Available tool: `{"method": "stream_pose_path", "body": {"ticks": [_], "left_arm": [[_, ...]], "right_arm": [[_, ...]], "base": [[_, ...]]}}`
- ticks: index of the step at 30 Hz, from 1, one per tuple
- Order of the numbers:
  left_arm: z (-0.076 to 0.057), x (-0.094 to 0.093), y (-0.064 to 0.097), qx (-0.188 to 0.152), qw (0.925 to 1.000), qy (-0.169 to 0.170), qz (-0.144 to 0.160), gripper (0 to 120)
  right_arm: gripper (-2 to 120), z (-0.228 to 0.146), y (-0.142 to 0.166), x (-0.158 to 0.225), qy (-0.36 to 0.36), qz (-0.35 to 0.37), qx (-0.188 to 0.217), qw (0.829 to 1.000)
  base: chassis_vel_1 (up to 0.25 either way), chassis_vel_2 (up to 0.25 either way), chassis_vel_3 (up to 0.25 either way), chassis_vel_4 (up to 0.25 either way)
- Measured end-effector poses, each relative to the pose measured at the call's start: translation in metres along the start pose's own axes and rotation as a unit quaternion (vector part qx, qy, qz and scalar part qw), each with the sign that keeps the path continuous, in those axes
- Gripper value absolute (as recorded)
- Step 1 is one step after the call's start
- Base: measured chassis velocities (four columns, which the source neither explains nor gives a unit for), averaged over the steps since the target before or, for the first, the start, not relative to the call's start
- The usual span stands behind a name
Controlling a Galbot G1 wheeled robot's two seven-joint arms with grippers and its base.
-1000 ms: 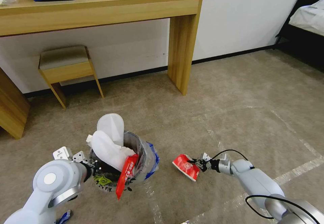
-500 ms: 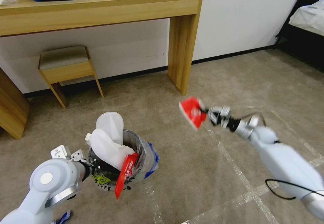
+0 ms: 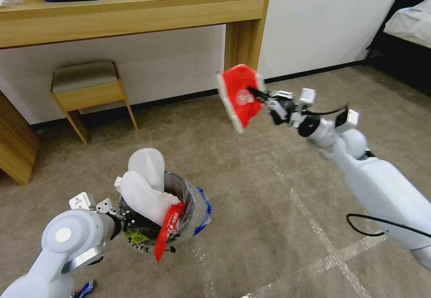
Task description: Pick up the trash bin and place the garbage on the floor into it.
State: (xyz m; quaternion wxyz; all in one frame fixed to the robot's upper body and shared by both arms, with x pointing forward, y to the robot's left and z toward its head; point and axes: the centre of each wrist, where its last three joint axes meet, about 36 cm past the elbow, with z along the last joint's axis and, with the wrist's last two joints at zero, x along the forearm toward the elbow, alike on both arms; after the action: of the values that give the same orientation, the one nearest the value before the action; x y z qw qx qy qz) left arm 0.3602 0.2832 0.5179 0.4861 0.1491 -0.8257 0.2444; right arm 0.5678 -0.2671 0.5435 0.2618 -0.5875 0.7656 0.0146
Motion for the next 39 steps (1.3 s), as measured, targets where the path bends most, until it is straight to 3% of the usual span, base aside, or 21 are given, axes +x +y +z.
{"method": "stream_pose_path", "body": {"ticks": [2,13,22,39], "left_arm": [[0.000,-0.001,-0.001,0.002,1.0000,0.000,0.002,0],[-0.001,-0.001,0.000,0.004,1.0000,0.001,0.002,0],[0.000,0.000,0.001,0.005,1.0000,0.001,0.002,0],[-0.001,-0.001,-0.002,0.003,0.9999,0.004,0.009,0]], "right_arm": [[0,0.034,0.022,-0.033,0.010,-0.042,-0.032,0.999],[0,0.103,0.067,-0.074,0.048,-0.121,-0.079,0.988],[0,0.146,0.093,-0.070,0.067,-0.138,-0.102,0.983],[0,0.185,0.120,-0.078,0.081,-0.159,-0.122,0.976]], "base": [[0.000,0.000,0.000,0.000],[0.000,0.000,0.000,0.000],[0.000,0.000,0.000,0.000],[0.000,0.000,0.000,0.000]]}}
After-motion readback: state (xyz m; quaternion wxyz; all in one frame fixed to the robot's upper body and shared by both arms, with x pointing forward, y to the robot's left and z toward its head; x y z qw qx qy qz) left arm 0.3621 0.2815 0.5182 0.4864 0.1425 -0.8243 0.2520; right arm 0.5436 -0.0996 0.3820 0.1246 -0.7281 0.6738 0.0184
